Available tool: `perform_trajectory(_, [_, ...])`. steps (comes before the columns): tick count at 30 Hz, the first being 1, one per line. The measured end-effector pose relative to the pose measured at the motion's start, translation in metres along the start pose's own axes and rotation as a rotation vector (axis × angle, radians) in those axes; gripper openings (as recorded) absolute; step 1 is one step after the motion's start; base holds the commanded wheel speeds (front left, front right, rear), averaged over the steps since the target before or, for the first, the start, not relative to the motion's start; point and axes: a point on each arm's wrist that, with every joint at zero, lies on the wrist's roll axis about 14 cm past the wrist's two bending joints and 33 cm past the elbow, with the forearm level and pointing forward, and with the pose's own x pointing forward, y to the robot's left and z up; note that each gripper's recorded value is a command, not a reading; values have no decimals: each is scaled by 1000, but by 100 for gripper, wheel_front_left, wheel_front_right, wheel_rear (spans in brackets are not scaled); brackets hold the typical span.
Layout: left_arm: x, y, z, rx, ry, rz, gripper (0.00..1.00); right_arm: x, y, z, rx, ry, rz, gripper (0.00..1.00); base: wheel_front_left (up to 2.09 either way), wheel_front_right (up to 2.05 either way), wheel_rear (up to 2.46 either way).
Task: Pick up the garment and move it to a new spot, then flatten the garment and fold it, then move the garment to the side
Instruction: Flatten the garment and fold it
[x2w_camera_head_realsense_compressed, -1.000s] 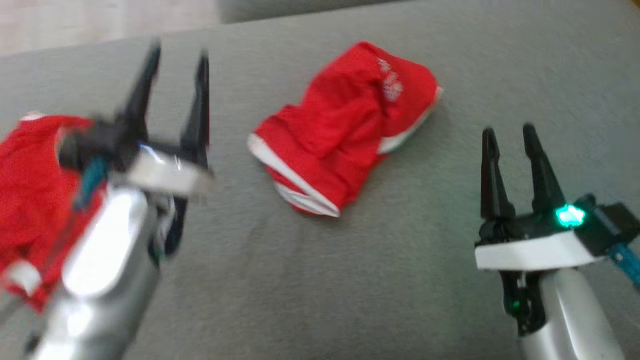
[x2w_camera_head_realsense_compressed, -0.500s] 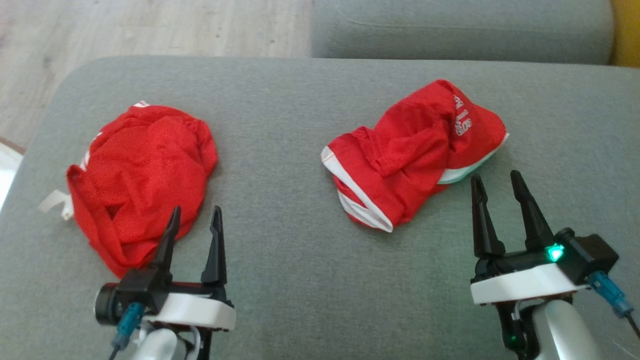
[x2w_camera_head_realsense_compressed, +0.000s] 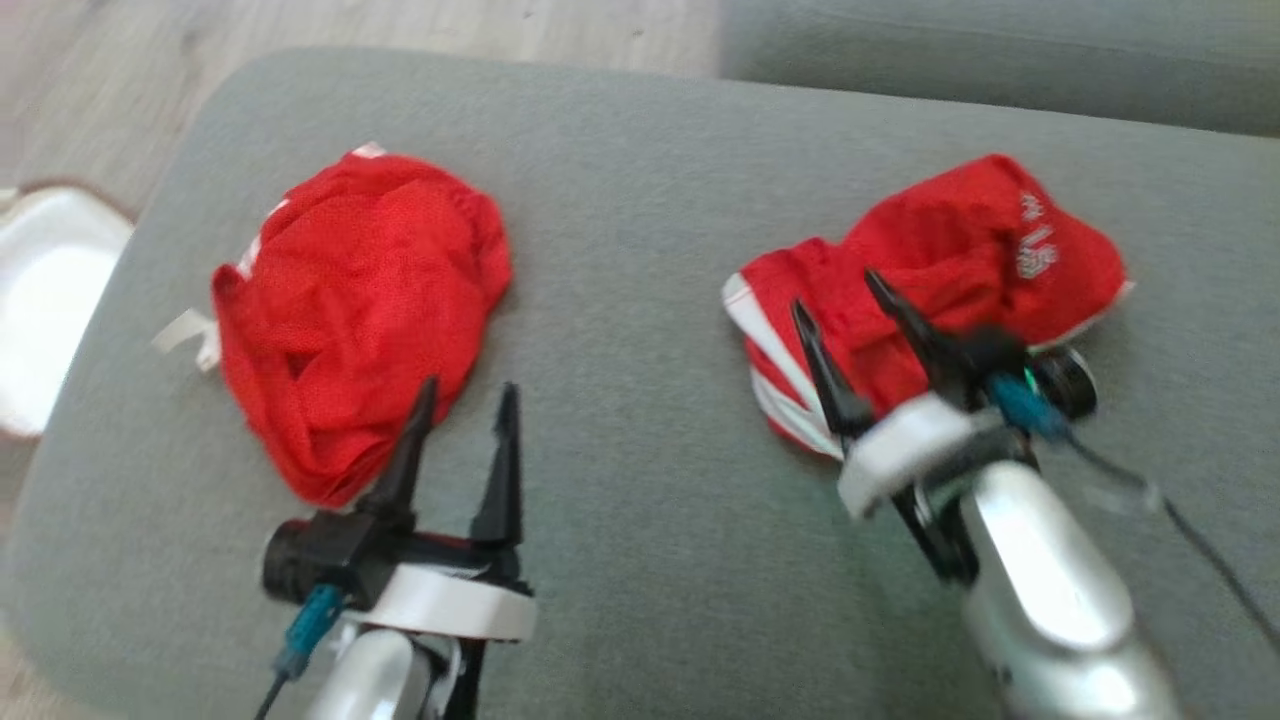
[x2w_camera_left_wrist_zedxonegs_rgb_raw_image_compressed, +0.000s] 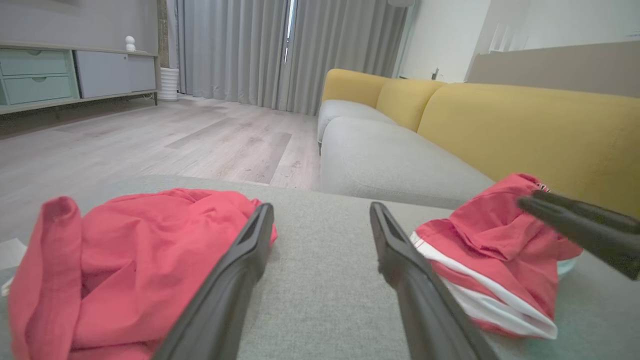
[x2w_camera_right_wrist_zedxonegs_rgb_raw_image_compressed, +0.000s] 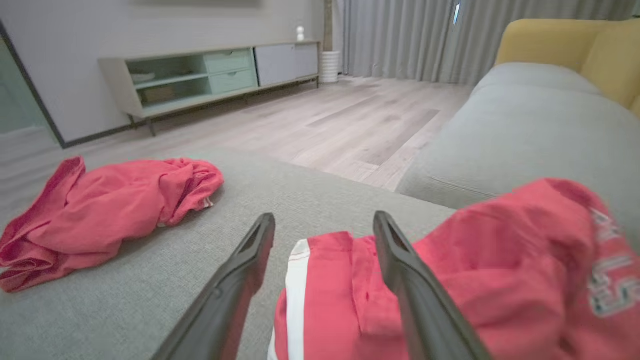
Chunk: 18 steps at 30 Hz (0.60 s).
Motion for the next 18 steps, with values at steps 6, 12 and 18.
perform_trajectory(6, [-6,9,-5,-8,15,21,100,39,7,-35,-83,221,66,100,0,0,0])
perform_trajectory(12, [-16,22,-7,-13,25,70,100,49,9,-72,-124,390,90,100,0,0,0])
perform_trajectory(18, [-25,35,-9,-4,35,117,100,61,6,-86,-152,451,92,100,0,0,0])
